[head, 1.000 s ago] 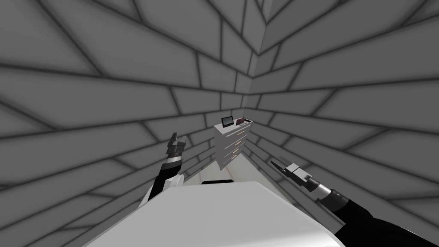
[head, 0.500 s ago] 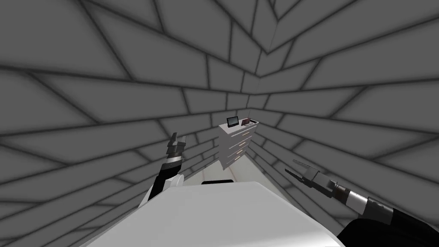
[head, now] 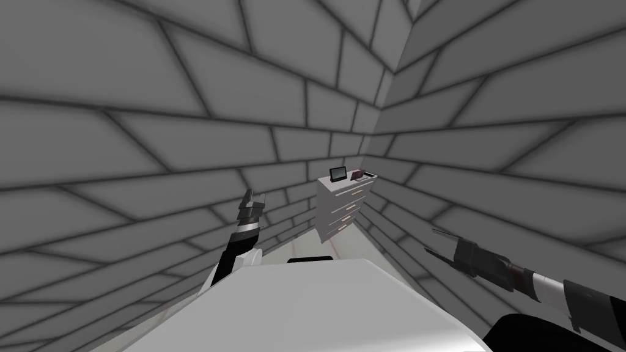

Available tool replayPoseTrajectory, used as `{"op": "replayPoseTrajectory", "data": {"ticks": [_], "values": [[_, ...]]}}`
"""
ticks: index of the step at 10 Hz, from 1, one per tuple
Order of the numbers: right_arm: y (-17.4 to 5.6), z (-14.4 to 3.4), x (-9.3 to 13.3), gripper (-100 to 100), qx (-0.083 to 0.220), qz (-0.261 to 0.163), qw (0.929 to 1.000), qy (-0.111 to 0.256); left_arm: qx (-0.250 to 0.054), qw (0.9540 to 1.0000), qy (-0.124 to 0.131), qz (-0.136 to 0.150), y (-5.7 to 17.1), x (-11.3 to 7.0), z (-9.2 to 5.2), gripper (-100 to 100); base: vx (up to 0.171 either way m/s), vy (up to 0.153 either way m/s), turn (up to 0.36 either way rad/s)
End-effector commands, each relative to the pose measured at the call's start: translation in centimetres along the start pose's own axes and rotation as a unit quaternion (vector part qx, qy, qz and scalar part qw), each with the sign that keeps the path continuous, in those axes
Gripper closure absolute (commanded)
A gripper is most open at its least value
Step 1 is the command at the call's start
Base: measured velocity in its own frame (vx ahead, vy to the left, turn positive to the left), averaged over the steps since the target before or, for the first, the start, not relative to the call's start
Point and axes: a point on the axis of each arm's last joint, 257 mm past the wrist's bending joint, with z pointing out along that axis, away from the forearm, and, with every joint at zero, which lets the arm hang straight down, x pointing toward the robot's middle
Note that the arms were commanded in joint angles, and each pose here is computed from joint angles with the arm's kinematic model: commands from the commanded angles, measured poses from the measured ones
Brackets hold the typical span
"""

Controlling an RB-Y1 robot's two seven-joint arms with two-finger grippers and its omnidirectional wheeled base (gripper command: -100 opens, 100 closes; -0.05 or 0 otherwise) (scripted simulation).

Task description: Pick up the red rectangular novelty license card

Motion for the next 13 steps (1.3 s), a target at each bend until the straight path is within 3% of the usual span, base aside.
{"op": "replayPoseTrajectory", "data": {"ticks": [1,4,6,7,8,9,11,12,13], "values": [[-1.4,-0.9,0.8,-100,-0.01,-0.028,0.9993,0.024,0.0,1.0,0.0,0.0,0.0,0.0,0.0,0,0.006,0.034,0.12],[-3.9,-4.2,2.7,-100,-0.042,-0.101,0.9897,0.092,0.0,1.0,0.0,0.0,0.0,0.0,0.0,0,0.013,0.038,0.17],[-5.2,-4.1,2.3,-100,-0.046,-0.118,0.9869,0.1,0.0,1.0,0.0,0.0,0.0,0.0,0.0,0,0.015,0.017,0.045],[-6.4,-5.8,3.0,-100,-0.061,-0.148,0.9783,0.132,0.0,1.0,0.0,0.0,0.0,0.0,0.0,0,0.019,0.026,0.206],[-7.1,-5.6,2.7,-100,-0.064,-0.156,0.9764,0.135,0.0,1.0,0.0,0.0,0.0,0.0,0.0,0,0.019,0.017,0.127],[-8.2,-7.0,2.9,-100,-0.079,-0.183,0.9669,0.159,0.0,1.0,0.0,0.0,0.0,0.0,0.0,0,0.027,0.02,0.239],[-9.1,-7.0,2.8,-100,-0.082,-0.191,0.9638,0.167,0.0,1.0,0.0,0.0,0.0,0.0,0.0,0,0.025,0.007,0.033],[-10.5,-8.5,3.1,-100,-0.097,-0.215,0.9521,0.195,0.0,1.0,0.0,0.0,0.0,0.0,0.0,0,0.031,0.015,0.214],[-10.9,-8.2,2.8,-100,-0.1,-0.221,0.95,0.197,0.0,1.0,0.0,0.0,0.0,0.0,0.0,0,0.032,0.005,0.137]]}}
